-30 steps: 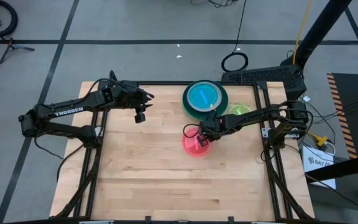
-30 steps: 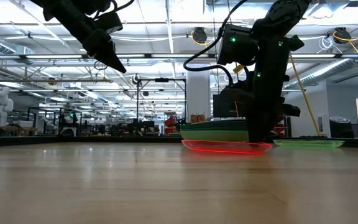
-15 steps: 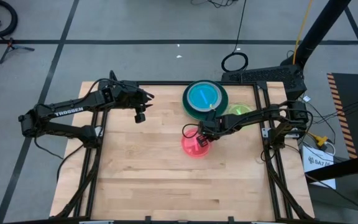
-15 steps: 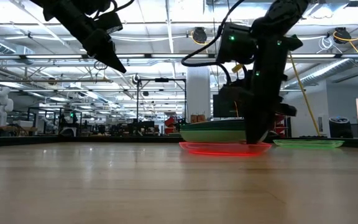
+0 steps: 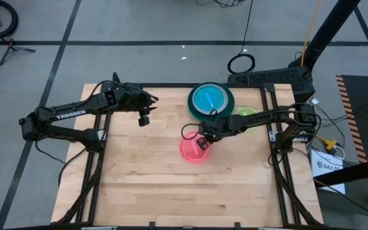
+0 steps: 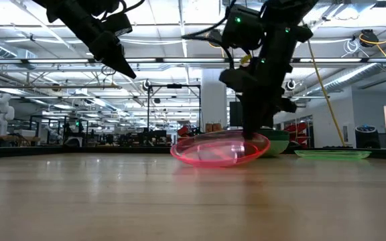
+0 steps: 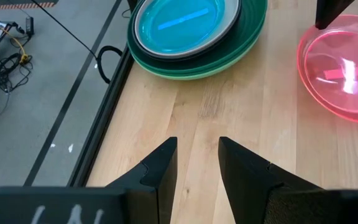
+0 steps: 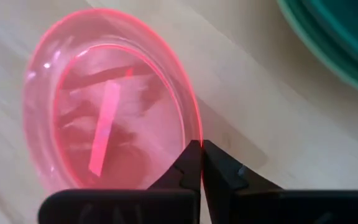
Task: Stack plastic plates
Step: Stack the pink plate on top of the blue plate
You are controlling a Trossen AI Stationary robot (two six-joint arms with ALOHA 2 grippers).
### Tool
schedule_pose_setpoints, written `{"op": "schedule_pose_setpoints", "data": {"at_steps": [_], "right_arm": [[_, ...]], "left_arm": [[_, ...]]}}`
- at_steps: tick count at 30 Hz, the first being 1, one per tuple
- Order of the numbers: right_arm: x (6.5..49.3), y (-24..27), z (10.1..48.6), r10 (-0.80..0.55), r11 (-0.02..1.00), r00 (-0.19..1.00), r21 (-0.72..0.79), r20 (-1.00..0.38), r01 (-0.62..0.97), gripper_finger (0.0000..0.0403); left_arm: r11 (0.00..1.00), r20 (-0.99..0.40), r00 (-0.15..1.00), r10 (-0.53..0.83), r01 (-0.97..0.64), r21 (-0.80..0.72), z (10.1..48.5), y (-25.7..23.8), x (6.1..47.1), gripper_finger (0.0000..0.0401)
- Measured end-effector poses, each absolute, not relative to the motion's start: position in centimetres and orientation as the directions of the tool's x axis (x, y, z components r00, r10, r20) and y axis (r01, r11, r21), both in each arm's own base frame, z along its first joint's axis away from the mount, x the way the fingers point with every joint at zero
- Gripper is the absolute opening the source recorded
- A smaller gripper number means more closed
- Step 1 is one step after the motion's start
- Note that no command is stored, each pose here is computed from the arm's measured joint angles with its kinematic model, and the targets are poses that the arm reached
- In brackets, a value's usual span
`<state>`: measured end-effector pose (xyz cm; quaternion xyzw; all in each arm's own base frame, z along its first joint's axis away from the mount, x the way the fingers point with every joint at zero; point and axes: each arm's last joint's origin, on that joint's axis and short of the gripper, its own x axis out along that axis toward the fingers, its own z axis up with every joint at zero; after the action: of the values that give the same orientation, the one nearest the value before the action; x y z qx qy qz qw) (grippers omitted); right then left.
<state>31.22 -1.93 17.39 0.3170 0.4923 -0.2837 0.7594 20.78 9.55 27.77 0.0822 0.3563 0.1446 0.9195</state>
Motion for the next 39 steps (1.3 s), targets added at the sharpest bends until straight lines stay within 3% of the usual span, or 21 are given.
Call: {"op": "schedule_pose_setpoints", "data": {"at_steps": [21,39], "right_arm": [[33.6,-4.3,21.9,-0.21,0.707,0.461,0.192,-0.862,0.681,0.0],[32.6,-12.5,27.7,-0.3,0.688,0.433,0.122,-0.85,0.716,0.0]], "left_arm": [[0.945,-0.631,0.705,0.324,-0.207,0.254,27.8,9.5,20.8,0.0124],[0.945,-0.631,0.704,0.324,-0.204,0.257,27.8,9.5,20.8,0.0124]]}}
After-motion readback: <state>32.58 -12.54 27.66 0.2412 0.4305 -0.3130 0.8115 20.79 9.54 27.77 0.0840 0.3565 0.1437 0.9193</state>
